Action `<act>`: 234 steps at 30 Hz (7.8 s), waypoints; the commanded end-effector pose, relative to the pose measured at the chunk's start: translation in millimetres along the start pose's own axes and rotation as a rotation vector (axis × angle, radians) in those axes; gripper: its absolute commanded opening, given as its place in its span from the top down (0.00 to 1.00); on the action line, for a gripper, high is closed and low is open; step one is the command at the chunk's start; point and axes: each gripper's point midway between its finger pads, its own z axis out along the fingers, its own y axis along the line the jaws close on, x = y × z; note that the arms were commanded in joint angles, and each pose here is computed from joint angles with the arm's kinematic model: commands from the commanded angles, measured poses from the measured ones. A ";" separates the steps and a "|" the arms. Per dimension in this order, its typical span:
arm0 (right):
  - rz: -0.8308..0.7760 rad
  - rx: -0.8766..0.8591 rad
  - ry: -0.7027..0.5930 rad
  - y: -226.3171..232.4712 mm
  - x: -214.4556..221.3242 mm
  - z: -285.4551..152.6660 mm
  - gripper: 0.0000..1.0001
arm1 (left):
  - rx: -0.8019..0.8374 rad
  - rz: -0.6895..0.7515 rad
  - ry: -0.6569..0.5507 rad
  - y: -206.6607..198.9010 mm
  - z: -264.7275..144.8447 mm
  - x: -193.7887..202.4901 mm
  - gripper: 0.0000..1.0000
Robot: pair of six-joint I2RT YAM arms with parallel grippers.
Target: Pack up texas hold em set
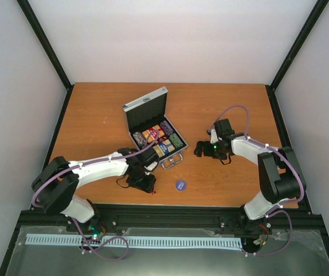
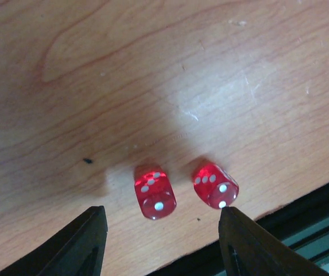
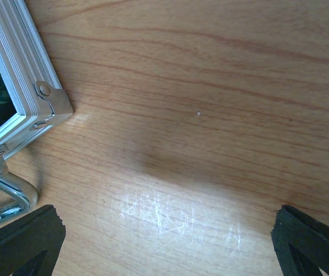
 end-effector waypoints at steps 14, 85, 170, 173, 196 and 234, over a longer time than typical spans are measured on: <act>0.044 0.037 0.152 -13.7 49.6 14.3 0.00 | -0.059 -0.038 -0.012 5.1 12.1 -10.6 0.77; 0.042 0.051 0.159 -16.8 42.2 24.5 0.00 | -0.341 0.249 -0.328 58.7 -50.7 -221.7 0.58; 0.029 0.057 0.178 -18.1 55.0 32.2 0.00 | -0.232 0.272 -0.296 23.5 -72.5 -170.0 0.84; 0.025 0.061 0.184 -18.8 54.0 34.9 0.00 | -0.241 0.274 -0.298 31.7 -68.1 -195.0 0.84; 0.033 0.070 0.216 -23.6 58.1 44.4 0.00 | -0.256 0.238 -0.260 63.3 -31.0 -228.4 0.85; 0.034 0.059 0.210 -21.3 57.0 43.7 0.00 | -0.332 0.222 -0.328 66.2 -80.8 -229.8 0.43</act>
